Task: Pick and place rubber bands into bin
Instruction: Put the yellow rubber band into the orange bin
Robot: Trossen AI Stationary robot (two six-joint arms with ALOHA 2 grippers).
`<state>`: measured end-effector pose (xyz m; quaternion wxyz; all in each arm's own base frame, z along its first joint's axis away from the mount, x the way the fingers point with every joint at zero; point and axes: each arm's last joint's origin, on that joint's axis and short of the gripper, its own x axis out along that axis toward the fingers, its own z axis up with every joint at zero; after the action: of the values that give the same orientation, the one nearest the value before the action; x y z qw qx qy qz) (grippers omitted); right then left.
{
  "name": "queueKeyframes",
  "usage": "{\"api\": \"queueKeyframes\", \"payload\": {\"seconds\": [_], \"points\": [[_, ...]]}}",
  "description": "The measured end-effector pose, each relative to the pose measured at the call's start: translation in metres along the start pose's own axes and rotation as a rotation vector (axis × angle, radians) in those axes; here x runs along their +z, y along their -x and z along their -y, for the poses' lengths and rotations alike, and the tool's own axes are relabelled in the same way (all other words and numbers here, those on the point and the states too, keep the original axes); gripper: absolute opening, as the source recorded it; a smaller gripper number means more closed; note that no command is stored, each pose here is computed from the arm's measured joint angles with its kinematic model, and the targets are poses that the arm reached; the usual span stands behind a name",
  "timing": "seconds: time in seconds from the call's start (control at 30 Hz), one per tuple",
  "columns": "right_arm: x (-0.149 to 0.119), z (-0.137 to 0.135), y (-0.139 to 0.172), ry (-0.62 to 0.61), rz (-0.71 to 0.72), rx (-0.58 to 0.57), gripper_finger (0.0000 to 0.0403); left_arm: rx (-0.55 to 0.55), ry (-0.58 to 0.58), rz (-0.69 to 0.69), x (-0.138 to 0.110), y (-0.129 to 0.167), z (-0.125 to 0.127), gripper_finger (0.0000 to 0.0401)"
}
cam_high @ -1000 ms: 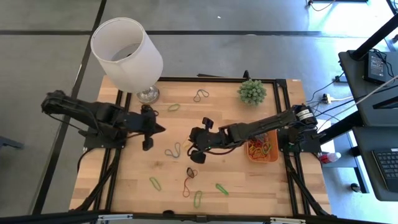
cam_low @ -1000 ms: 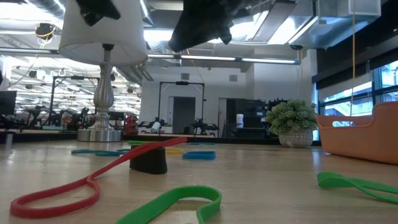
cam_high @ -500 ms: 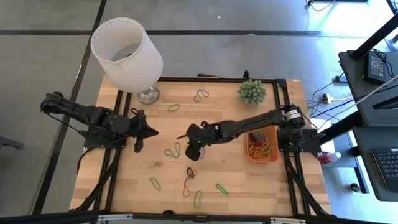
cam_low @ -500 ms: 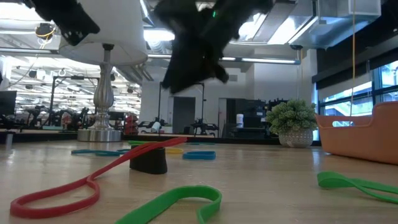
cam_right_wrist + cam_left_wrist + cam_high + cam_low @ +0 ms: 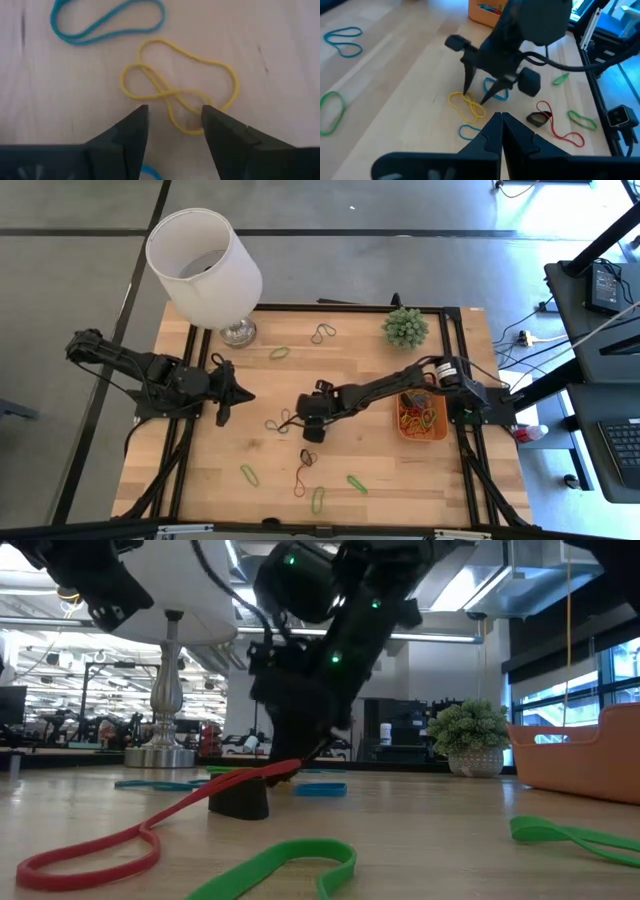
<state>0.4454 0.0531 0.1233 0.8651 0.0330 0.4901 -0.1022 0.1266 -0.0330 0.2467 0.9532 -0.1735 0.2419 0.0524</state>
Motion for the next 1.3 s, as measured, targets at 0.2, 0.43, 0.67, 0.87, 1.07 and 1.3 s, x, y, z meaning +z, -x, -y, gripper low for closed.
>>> {"api": "queueKeyframes", "payload": {"seconds": [0.2, 0.43, 0.67, 0.87, 1.07, 1.3], "points": [[-0.005, -0.001, -0.016, -0.024, -0.004, -0.013, 0.0117, -0.006, 0.018, -0.005, 0.000, 0.000, 0.000, 0.0002], [-0.001, 0.000, -0.007, -0.068, 0.000, 0.035, 0.0014, -0.007, 0.028, -0.006, 0.000, 0.000, 0.000, 0.0002], [0.018, 0.007, 0.064, -0.094, 0.081, -0.046, 0.0005, 0.014, 0.030, -0.020, -0.001, -0.004, 0.001, 0.0002], [0.019, 0.013, 0.135, -0.074, 0.108, -0.109, 0.0003, 0.022, 0.007, -0.132, -0.008, -0.021, 0.005, 0.0002], [-0.017, 0.022, 0.194, -0.083, 0.056, -0.195, 0.0002, 0.060, 0.033, -0.217, -0.007, -0.040, 0.012, 0.0001], [-0.090, 0.040, 0.244, -0.243, 0.089, -0.160, 0.0002, 0.162, 0.047, -0.244, 0.010, -0.067, 0.030, 0.0001]]}}
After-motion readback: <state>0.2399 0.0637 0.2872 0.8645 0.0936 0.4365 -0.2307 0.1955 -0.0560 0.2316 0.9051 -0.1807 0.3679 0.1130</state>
